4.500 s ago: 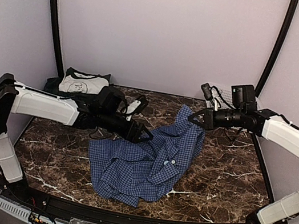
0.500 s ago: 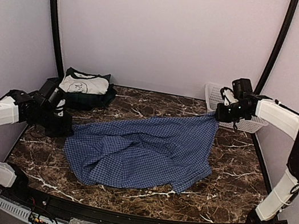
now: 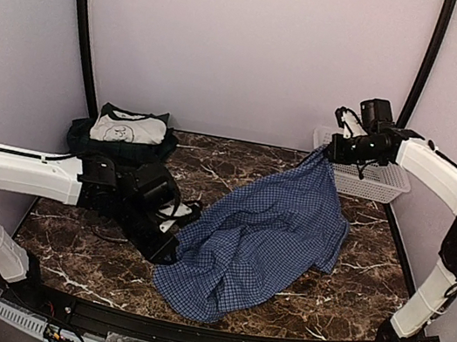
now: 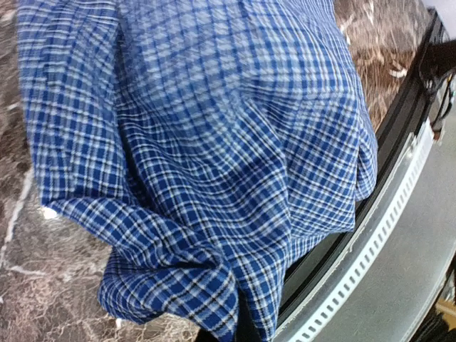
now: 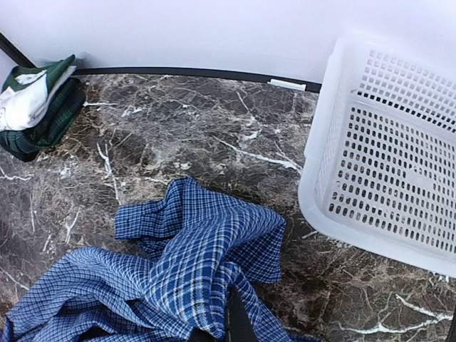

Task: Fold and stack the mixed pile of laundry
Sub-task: Adjust the crumpled shirt at the center of the board.

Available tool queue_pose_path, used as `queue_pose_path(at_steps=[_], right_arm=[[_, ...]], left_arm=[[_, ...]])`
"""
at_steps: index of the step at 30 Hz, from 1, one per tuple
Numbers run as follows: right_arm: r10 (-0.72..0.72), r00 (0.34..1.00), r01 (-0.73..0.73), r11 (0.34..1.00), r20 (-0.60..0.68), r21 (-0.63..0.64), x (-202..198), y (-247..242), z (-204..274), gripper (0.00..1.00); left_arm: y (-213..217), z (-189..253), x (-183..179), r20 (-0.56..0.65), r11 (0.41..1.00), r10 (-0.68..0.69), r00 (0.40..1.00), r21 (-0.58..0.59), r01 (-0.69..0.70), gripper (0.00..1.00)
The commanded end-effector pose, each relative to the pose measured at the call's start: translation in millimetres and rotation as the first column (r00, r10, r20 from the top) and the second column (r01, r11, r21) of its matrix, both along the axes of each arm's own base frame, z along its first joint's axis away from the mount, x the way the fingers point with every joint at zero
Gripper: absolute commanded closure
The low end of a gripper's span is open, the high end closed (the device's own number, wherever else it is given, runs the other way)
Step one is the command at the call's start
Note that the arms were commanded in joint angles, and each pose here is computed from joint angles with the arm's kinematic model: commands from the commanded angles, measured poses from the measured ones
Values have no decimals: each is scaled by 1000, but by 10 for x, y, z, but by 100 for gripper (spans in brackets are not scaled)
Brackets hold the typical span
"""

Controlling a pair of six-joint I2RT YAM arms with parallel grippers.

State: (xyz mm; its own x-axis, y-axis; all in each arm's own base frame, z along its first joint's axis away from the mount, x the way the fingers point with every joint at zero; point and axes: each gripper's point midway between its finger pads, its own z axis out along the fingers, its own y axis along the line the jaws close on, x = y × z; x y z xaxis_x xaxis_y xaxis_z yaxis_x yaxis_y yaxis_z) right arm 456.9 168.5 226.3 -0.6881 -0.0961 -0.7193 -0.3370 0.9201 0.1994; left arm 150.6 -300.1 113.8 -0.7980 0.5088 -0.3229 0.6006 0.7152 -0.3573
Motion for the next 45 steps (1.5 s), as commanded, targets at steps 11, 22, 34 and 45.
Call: queue_pose_path(at_steps=[11, 22, 34, 45], right_arm=[[-7, 1000, 8, 999, 20, -37, -350, -158, -11, 100], [75, 993, -83, 993, 94, 84, -482, 33, 466, 100], [97, 982, -119, 984, 161, 131, -693, 37, 896, 100], [1, 988, -25, 988, 154, 151, -845, -250, 923, 100]], left_arm=[[-367, -93, 95, 63, 992, -68, 996, -99, 74, 42], [-141, 80, 1488, 65, 930, 262, 963, -284, -234, 16], [-565, -305, 1644, -24, 931, 152, 988, -331, -151, 86], [-340, 1336, 1128, 484, 929, 81, 872, -353, 109, 100]])
